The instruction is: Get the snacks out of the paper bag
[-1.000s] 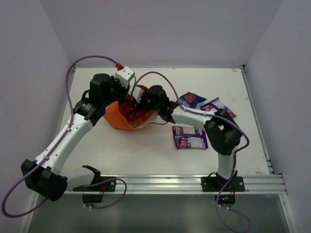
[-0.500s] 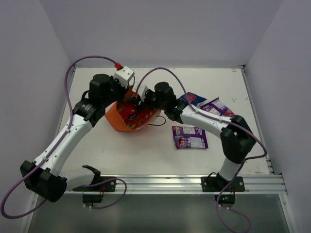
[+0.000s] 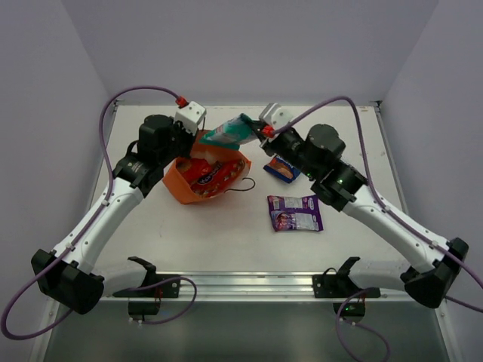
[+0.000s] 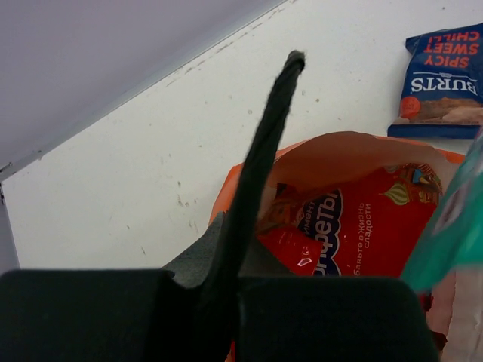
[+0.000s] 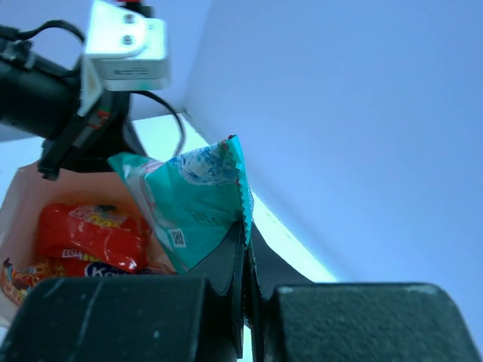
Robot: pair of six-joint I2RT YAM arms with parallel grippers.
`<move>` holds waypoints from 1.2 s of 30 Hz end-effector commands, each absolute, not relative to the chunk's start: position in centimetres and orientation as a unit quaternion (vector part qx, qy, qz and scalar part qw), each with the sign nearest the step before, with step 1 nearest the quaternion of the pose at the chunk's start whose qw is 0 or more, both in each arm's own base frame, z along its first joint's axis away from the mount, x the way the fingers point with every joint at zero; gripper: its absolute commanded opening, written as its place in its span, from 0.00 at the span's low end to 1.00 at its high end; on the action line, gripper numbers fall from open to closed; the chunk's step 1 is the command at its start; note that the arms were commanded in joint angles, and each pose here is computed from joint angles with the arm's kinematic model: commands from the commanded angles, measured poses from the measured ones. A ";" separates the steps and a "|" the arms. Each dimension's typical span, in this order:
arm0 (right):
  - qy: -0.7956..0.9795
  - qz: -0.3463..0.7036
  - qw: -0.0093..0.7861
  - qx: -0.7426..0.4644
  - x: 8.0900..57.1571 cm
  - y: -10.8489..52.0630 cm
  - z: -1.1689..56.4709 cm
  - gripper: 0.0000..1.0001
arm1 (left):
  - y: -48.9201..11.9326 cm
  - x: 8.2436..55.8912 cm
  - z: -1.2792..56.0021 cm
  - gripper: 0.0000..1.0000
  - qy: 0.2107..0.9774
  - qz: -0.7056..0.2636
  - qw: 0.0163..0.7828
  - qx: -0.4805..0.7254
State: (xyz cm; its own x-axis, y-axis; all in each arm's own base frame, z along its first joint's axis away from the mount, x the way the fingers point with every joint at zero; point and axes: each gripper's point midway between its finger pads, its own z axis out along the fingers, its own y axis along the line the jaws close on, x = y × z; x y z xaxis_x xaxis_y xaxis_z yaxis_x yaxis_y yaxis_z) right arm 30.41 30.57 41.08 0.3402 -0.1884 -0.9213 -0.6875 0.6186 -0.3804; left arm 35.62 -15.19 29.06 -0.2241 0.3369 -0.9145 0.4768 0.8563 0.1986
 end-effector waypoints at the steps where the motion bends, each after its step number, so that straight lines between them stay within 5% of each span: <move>1: 0.573 0.147 0.752 -0.290 29.9 24.6 44.6 0.00 | -14.7 36.6 33.9 0.00 0.739 -0.046 0.630 0.232; 4: 0.600 0.132 0.756 -0.226 29.9 20.9 45.3 0.00 | -14.3 36.9 33.7 0.00 0.743 -0.034 0.630 0.224; 10: 0.711 0.125 0.682 -0.117 33.0 16.0 37.9 0.00 | -13.6 37.1 34.1 0.00 0.742 -0.017 0.635 0.216; 26: 0.775 0.428 0.362 -0.291 25.9 31.6 23.6 0.00 | -11.0 38.1 38.4 0.00 0.705 0.077 0.672 0.215; 31: 0.815 0.437 0.268 -0.270 26.9 33.2 17.4 0.00 | -11.6 38.2 38.3 0.00 0.691 0.076 0.677 0.241; 32: 0.827 0.420 0.272 -0.258 27.8 32.9 16.5 0.03 | -11.8 38.2 38.1 0.00 0.688 0.074 0.677 0.250; 36: 0.845 0.366 0.318 -0.227 30.2 31.3 16.4 0.44 | -13.3 38.0 36.8 0.00 0.686 0.045 0.670 0.281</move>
